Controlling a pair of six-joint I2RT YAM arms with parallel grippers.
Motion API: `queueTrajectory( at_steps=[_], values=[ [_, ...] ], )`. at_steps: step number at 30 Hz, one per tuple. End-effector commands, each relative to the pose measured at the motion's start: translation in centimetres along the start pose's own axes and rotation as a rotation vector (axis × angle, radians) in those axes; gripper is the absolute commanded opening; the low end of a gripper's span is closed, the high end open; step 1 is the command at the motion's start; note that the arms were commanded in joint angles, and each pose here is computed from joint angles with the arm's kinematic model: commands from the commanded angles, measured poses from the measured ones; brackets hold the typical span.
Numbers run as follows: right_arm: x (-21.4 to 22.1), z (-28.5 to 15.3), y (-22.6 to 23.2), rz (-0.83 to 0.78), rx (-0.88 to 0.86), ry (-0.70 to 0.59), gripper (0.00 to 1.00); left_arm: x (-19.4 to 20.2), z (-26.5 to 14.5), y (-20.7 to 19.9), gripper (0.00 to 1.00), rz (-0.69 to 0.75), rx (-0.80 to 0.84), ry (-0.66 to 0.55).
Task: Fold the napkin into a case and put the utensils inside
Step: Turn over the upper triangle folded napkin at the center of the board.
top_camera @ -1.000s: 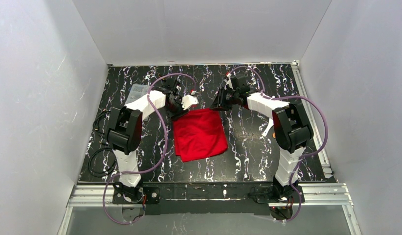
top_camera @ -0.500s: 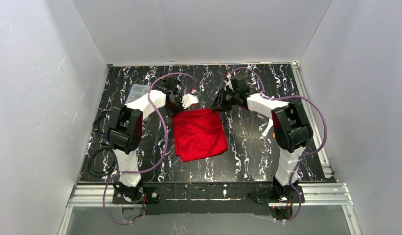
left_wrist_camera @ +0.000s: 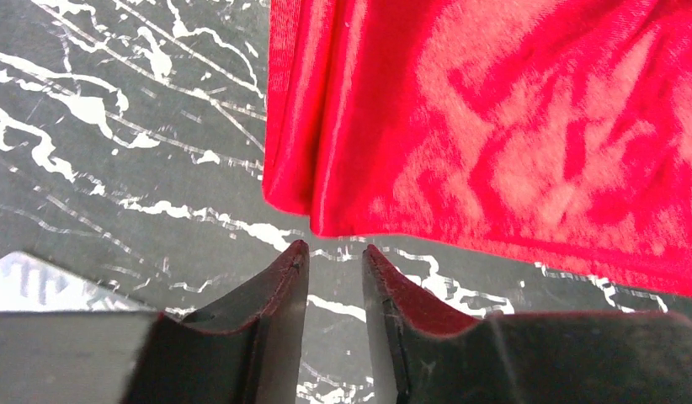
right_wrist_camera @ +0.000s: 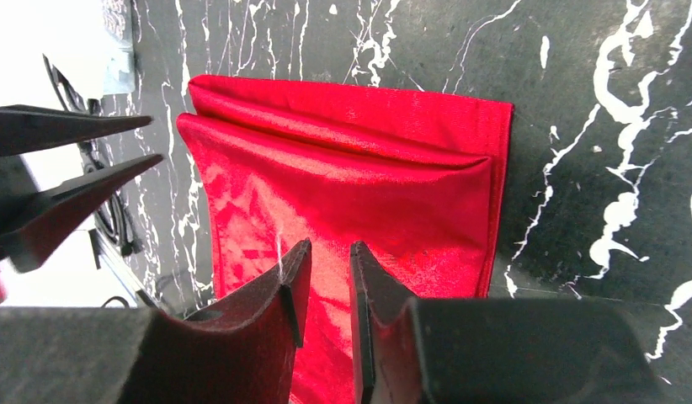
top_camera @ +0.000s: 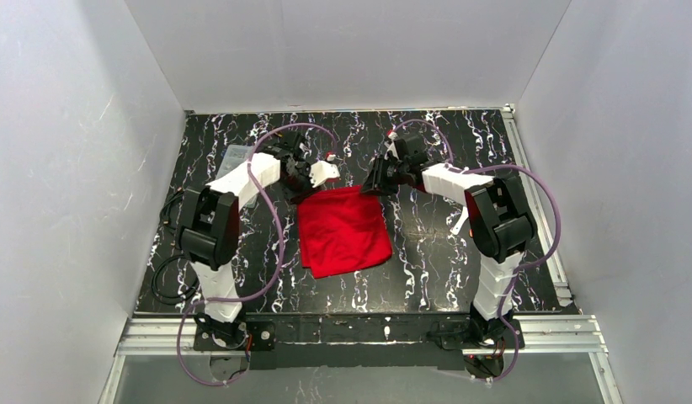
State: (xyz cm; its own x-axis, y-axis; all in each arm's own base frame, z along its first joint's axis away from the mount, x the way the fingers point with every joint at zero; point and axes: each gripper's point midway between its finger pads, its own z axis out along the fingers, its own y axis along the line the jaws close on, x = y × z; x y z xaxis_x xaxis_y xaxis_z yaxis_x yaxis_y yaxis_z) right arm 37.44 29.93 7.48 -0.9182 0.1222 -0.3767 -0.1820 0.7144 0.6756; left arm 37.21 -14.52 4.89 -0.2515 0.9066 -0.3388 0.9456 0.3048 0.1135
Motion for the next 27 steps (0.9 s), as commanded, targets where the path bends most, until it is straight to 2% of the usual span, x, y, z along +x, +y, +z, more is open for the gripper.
queueTrajectory(
  at_steps=[1,4,10,15,21,27],
  values=[
    [1.1,1.4,-0.7,-0.025,0.035,0.021,0.31,0.4,-4.1,-0.4,0.30,0.066,-0.018,-0.044],
    [1.3,2.2,-1.1,-0.020,0.043,0.031,0.30,1.5,-3.6,-0.3,0.31,0.128,-0.050,-0.023],
    [0.4,2.9,-0.7,-0.025,0.034,0.020,0.29,1.3,-1.9,1.3,0.31,0.225,-0.185,-0.069],
    [0.3,3.3,-0.5,-0.018,0.023,0.025,0.28,0.3,-1.0,2.2,0.31,0.271,-0.256,-0.133],
    [0.1,3.5,-0.3,-0.014,0.019,0.020,0.27,-0.1,-0.1,3.4,0.31,0.299,-0.318,-0.145],
    [0.0,3.6,-0.3,-0.011,0.019,0.022,0.25,0.5,0.7,1.4,0.31,0.365,-0.231,-0.146]
  ],
)
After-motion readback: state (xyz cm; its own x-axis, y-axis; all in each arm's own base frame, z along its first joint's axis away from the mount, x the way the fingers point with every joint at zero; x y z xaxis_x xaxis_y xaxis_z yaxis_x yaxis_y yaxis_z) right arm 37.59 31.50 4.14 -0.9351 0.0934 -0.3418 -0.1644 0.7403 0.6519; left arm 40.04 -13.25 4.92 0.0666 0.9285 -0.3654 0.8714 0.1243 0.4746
